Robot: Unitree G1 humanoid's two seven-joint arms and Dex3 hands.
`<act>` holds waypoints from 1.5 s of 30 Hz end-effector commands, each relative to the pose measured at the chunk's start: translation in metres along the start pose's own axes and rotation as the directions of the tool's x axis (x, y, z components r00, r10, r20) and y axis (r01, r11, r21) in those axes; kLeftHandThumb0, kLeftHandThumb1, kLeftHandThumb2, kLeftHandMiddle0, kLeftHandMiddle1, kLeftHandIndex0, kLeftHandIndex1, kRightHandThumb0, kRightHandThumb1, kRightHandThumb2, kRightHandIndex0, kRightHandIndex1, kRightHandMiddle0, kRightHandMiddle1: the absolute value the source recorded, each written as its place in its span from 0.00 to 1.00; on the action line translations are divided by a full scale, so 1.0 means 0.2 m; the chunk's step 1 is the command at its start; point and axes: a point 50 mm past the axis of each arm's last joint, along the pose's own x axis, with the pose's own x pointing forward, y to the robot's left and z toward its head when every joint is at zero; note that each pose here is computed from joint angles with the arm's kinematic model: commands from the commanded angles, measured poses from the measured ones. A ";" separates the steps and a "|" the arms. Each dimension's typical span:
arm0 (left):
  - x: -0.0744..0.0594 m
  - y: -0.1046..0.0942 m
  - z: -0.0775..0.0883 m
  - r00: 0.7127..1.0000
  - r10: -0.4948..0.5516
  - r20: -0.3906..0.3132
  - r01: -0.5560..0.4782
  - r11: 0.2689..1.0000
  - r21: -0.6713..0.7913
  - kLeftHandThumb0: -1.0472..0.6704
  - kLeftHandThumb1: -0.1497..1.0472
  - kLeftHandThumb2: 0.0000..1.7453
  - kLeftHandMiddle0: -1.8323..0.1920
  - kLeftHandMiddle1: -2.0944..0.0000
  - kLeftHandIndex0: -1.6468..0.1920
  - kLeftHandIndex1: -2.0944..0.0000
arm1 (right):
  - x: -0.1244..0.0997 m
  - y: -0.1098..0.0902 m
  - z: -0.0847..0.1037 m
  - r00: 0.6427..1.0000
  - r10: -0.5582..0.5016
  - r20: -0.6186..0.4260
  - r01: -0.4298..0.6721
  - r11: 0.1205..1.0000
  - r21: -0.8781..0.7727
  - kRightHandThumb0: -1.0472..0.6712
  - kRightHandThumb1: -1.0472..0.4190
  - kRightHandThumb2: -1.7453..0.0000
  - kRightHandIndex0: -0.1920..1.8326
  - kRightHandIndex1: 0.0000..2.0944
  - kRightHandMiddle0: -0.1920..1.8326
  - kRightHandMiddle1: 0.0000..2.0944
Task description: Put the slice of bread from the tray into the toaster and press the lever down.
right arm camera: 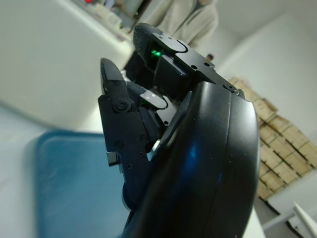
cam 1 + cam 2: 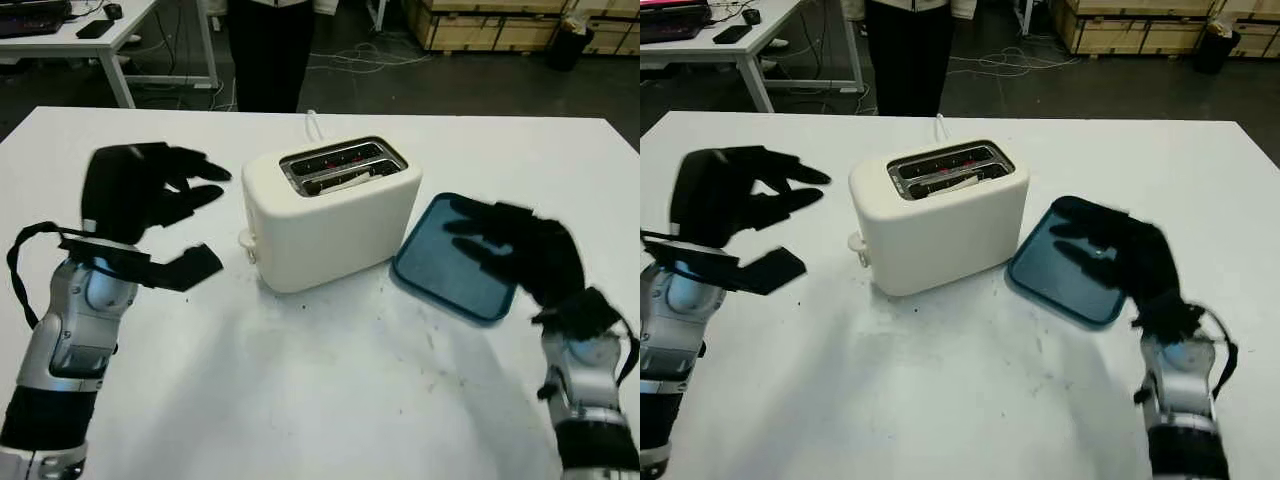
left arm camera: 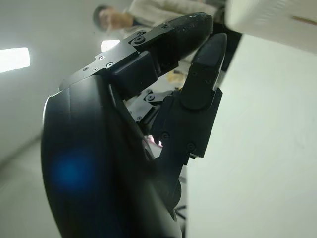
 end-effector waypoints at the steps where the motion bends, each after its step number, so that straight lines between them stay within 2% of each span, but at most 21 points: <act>1: -0.03 0.01 -0.01 0.998 0.028 -0.052 -0.028 1.000 0.015 0.33 0.76 0.00 0.47 0.60 0.31 0.98 | 0.07 -0.04 0.02 1.000 0.019 -0.002 -0.019 1.000 -0.009 0.47 0.09 1.00 0.46 0.22 0.54 0.01; 5: -0.07 0.02 -0.01 0.995 0.024 -0.101 -0.021 0.999 0.029 0.29 0.78 0.00 0.50 0.65 0.33 1.00 | 0.18 -0.08 0.08 0.996 0.083 -0.024 -0.086 0.987 -0.132 0.42 0.11 1.00 0.51 0.13 0.54 0.00; 8: -0.07 0.03 -0.01 0.994 0.014 -0.111 -0.009 0.999 0.050 0.28 0.78 0.00 0.50 0.66 0.34 1.00 | 0.25 -0.10 0.11 0.993 0.102 -0.061 -0.113 0.969 -0.219 0.38 0.12 1.00 0.54 0.08 0.53 0.00; 13: -0.02 0.07 -0.03 0.990 -0.044 -0.133 0.061 0.989 0.131 0.25 0.78 0.00 0.50 0.71 0.36 1.00 | 0.36 -0.11 0.19 0.987 0.154 -0.054 -0.163 0.917 -0.364 0.31 0.15 1.00 0.55 0.05 0.52 0.00; 17: 0.04 0.09 -0.04 0.987 -0.089 -0.137 0.115 0.974 0.194 0.25 0.75 0.00 0.49 0.72 0.37 1.00 | 0.42 -0.11 0.23 0.978 0.183 -0.099 -0.208 0.867 -0.453 0.32 0.16 1.00 0.53 0.03 0.50 0.00; 19: 0.07 0.11 -0.04 0.984 -0.111 -0.141 0.142 0.963 0.229 0.25 0.75 0.00 0.48 0.73 0.37 1.00 | 0.44 -0.11 0.25 0.975 0.186 -0.122 -0.222 0.845 -0.486 0.36 0.18 1.00 0.53 0.02 0.49 0.00; 23: 0.15 0.14 -0.03 0.982 -0.135 -0.136 0.170 0.940 0.296 0.24 0.73 0.00 0.47 0.74 0.37 1.00 | 0.46 -0.10 0.26 0.971 0.199 -0.136 -0.241 0.816 -0.525 0.41 0.19 1.00 0.52 0.01 0.47 0.00; 28: 0.20 0.14 -0.01 0.984 -0.131 -0.119 0.161 0.943 0.291 0.28 0.71 0.00 0.47 0.75 0.37 1.00 | 0.46 -0.08 0.28 0.975 0.199 -0.100 -0.221 0.812 -0.540 0.39 0.20 1.00 0.52 0.01 0.47 0.00; 32: 0.20 0.11 -0.01 0.985 -0.131 -0.110 0.155 0.953 0.259 0.31 0.73 0.01 0.48 0.76 0.37 1.00 | 0.45 -0.07 0.27 0.977 0.198 -0.080 -0.209 0.816 -0.539 0.42 0.21 1.00 0.52 0.01 0.47 0.00; 45: 0.18 0.04 0.00 0.987 -0.136 -0.092 0.153 0.964 0.216 0.30 0.77 0.00 0.49 0.73 0.37 1.00 | 0.43 -0.06 0.25 0.977 0.197 -0.077 -0.207 0.817 -0.538 0.45 0.21 1.00 0.52 0.00 0.47 0.00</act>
